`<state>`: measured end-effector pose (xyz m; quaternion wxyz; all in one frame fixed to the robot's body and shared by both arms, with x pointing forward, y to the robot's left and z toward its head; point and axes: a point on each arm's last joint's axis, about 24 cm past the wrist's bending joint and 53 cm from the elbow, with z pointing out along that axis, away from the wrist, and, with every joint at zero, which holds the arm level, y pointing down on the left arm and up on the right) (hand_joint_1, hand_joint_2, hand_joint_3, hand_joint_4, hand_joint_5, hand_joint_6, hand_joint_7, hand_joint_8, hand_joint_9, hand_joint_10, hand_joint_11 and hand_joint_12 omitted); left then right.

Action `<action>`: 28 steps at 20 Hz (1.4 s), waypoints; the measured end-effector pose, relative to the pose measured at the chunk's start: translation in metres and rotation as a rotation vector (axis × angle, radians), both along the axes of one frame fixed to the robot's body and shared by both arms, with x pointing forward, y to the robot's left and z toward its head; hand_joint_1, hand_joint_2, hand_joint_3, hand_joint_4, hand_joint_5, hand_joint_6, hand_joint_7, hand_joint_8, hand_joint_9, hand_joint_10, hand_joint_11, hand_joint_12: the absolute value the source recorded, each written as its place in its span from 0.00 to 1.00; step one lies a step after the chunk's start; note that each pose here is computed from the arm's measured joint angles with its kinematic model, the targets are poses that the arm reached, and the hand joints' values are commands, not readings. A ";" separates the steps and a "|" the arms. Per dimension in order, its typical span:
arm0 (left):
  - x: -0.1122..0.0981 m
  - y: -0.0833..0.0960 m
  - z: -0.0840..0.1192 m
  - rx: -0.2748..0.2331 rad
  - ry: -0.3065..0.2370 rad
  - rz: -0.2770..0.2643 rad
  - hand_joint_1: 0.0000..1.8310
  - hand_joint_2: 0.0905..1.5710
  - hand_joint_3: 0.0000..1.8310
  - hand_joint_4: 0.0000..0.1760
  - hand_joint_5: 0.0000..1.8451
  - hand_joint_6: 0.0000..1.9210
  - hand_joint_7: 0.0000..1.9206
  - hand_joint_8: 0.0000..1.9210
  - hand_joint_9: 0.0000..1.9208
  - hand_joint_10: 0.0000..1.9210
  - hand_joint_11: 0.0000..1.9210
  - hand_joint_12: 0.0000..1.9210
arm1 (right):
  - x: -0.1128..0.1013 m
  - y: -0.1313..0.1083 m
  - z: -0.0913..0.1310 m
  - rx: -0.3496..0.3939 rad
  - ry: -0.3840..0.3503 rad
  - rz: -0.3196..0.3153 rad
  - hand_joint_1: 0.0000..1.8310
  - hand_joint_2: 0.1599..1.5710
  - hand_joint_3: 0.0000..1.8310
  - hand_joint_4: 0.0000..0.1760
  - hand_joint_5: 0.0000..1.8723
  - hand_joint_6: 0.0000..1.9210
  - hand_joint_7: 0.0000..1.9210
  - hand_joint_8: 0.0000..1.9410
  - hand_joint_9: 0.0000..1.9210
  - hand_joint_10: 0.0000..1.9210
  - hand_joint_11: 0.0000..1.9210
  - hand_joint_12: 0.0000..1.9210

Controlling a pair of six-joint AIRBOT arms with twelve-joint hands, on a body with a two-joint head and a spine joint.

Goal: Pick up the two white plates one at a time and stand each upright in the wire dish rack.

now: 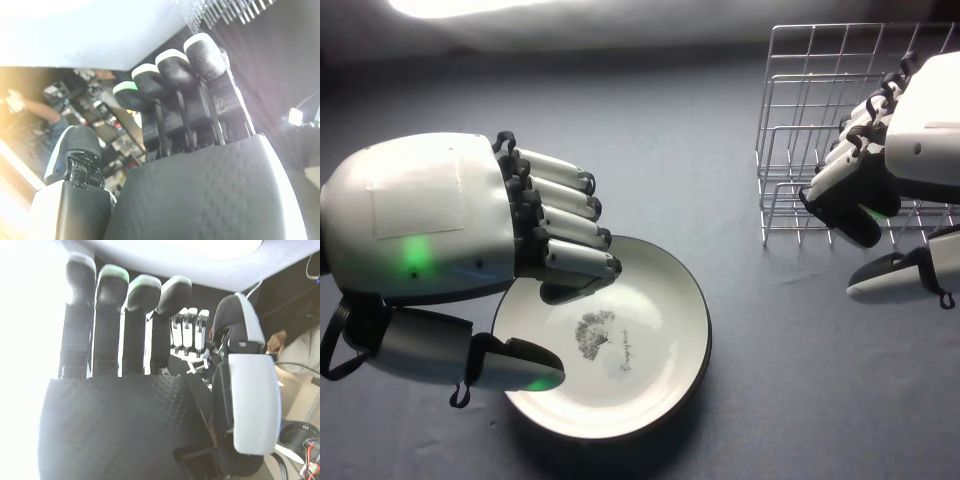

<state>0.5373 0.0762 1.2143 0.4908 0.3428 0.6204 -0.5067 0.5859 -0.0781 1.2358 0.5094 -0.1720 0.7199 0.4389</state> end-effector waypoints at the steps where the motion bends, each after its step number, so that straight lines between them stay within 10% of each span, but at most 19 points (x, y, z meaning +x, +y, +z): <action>1: 0.001 0.001 -0.001 0.002 0.005 0.004 0.00 0.69 0.05 0.00 0.00 0.00 0.00 0.00 0.00 0.00 0.00 0.00 | 0.001 -0.001 0.000 -0.005 -0.003 -0.003 0.00 0.71 0.02 0.00 0.00 0.00 0.00 0.00 0.00 0.00 0.00 0.00; 21: -0.007 0.019 -0.007 0.129 0.043 -0.143 0.00 0.71 0.02 0.00 0.00 0.00 0.00 0.00 0.00 0.00 0.00 0.00 | 0.010 -0.016 0.019 0.060 -0.025 -0.007 0.00 0.73 0.01 0.00 0.00 0.00 0.00 0.00 0.00 0.00 0.00 0.00; 28: -0.001 0.047 -0.058 0.332 0.054 -0.192 0.00 0.71 0.02 0.00 0.00 0.00 0.00 0.00 0.00 0.00 0.00 0.00 | 0.008 -0.014 0.029 0.088 -0.038 0.005 0.00 0.73 0.01 0.00 0.00 0.00 0.00 0.00 0.00 0.00 0.00 0.00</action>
